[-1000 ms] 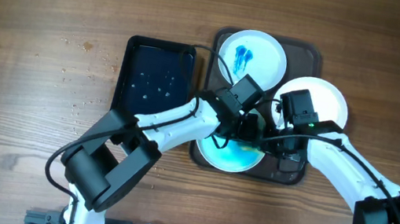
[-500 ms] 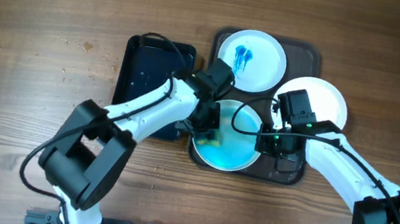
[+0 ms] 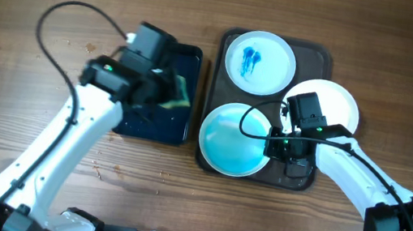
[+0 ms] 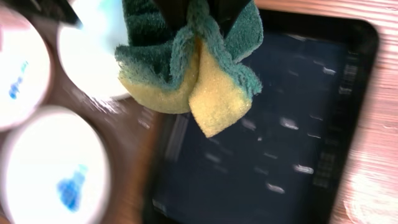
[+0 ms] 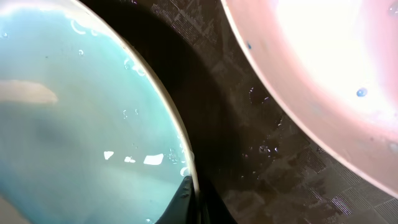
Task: Clean dirty plates on tray and stack at the side
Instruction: 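Return the sponge to the black tray with the left gripper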
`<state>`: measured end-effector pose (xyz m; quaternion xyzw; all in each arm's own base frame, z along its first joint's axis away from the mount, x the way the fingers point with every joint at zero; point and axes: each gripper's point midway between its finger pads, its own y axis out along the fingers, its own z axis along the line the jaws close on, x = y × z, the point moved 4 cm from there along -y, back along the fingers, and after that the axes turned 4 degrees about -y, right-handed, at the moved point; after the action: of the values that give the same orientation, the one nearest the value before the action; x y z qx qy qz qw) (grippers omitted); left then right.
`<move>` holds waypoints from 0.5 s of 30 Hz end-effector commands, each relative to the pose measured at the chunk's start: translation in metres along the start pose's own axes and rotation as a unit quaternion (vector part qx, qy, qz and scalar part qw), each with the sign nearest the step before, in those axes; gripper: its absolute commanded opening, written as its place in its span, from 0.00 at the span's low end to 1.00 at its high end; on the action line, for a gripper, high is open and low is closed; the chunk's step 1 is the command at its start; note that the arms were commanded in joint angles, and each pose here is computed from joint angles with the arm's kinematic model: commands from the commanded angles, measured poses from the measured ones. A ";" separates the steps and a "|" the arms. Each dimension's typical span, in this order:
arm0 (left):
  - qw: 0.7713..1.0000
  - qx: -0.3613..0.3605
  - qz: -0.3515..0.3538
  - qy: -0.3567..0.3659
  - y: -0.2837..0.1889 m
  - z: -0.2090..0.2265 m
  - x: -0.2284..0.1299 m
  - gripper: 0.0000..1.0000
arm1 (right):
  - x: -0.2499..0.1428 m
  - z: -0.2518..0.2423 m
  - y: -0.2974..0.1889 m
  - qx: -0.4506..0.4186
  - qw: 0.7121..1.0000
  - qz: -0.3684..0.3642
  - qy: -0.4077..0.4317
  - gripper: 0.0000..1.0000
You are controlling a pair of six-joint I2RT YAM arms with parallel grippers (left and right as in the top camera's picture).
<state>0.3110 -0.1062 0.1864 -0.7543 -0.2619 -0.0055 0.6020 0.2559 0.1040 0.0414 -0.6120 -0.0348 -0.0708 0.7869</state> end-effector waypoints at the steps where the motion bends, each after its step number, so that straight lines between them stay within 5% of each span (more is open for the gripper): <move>1: 0.997 0.071 0.027 -0.008 0.045 0.048 -0.003 0.04 | 0.002 -0.010 0.004 -0.028 1.000 -0.008 -0.001 0.04; 6: 0.995 0.077 0.066 -0.015 0.088 0.061 -0.021 0.05 | 0.003 -0.006 0.004 -0.014 1.000 -0.007 -0.001 0.04; 7: 0.995 0.074 0.071 -0.016 0.090 0.060 -0.022 0.24 | 0.003 -0.006 0.004 -0.011 1.000 -0.006 -0.001 0.04; 8: 0.995 0.069 0.074 -0.017 0.091 0.058 -0.023 0.53 | 0.003 -0.005 0.003 -0.010 1.000 -0.006 -0.001 0.04; 10: 0.996 0.057 0.073 -0.018 0.086 0.054 -0.020 0.82 | 0.005 -0.004 0.001 -0.010 1.000 -0.008 -0.002 0.04; 12: 0.997 0.047 0.064 -0.021 0.074 0.049 -0.013 0.95 | 0.008 -0.002 -0.006 -0.010 1.000 -0.008 -0.002 0.04; 15: 0.999 0.031 0.035 -0.028 0.041 0.045 0.002 1.00 | 0.018 0.006 -0.024 -0.009 1.000 -0.010 -0.007 0.04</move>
<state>0.3040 -0.0727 0.0898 -0.7276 -0.2116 0.0817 0.6474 0.2538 0.1031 0.0454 -0.6165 -0.0244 -0.0627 0.7845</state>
